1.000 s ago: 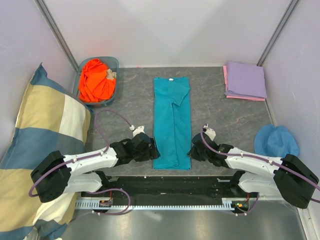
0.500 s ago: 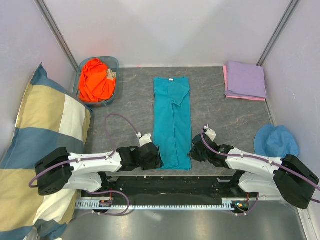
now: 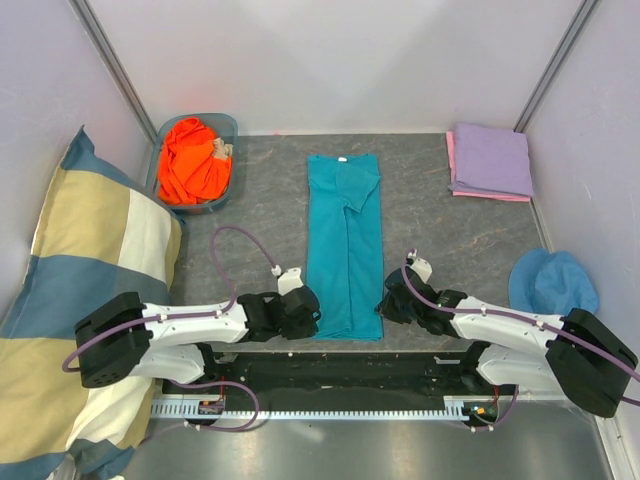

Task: Fold and stack the t-shirts
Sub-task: Rotate the tshirt 90 degrees

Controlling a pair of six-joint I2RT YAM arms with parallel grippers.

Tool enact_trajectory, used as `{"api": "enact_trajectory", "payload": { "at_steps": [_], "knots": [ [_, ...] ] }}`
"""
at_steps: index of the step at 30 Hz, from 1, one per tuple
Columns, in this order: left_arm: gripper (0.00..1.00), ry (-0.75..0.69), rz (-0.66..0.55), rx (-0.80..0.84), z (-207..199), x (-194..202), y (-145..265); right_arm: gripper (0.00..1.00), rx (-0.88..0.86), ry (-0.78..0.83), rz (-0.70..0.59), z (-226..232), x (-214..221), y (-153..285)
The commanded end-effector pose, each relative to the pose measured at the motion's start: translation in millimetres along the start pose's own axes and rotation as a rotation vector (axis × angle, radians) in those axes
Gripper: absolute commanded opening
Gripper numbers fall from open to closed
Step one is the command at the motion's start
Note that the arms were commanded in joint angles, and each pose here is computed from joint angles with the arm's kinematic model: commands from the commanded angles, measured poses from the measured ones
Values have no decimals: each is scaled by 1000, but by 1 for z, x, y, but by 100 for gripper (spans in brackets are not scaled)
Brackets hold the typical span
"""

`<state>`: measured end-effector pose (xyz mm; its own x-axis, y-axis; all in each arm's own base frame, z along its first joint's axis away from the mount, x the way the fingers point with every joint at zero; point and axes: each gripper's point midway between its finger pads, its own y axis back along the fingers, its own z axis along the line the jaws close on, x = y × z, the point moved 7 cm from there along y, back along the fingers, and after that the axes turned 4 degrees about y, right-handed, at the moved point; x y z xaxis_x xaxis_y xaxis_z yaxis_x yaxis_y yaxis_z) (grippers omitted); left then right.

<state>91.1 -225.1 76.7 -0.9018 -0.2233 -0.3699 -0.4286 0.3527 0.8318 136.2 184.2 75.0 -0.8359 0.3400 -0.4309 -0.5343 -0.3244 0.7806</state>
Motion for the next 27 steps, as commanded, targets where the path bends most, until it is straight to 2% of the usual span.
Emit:
{"api": "enact_trajectory", "payload": {
  "at_steps": [1, 2, 3, 6, 20, 21, 24, 27],
  "knots": [
    [26, -23, -1, -172, 38, 8, -1, 0, -18, -1, 3, 2, 2, -3],
    [24, -27, -2, -183, 40, 8, 0, 0, -21, -2, 5, 3, 3, -3],
    [16, -28, -4, -182, 41, 8, 2, 0, -20, -2, 5, 2, 3, -3],
    [8, -25, -7, -192, 44, 7, 6, 0, -19, -1, 5, 2, 3, -4],
    [8, 12, -12, -188, 59, 10, 18, 1, -19, 6, 20, 2, 5, -5],
    [8, 8, -11, -189, 58, 10, 17, 20, -23, 7, 26, 2, 6, -4],
    [8, -11, -9, -182, 51, 8, 16, 60, -48, 8, 40, 4, 9, -1],
    [8, -21, -8, -171, 45, 6, 15, 66, -87, -2, 35, 10, 10, 7]
  ]
}}
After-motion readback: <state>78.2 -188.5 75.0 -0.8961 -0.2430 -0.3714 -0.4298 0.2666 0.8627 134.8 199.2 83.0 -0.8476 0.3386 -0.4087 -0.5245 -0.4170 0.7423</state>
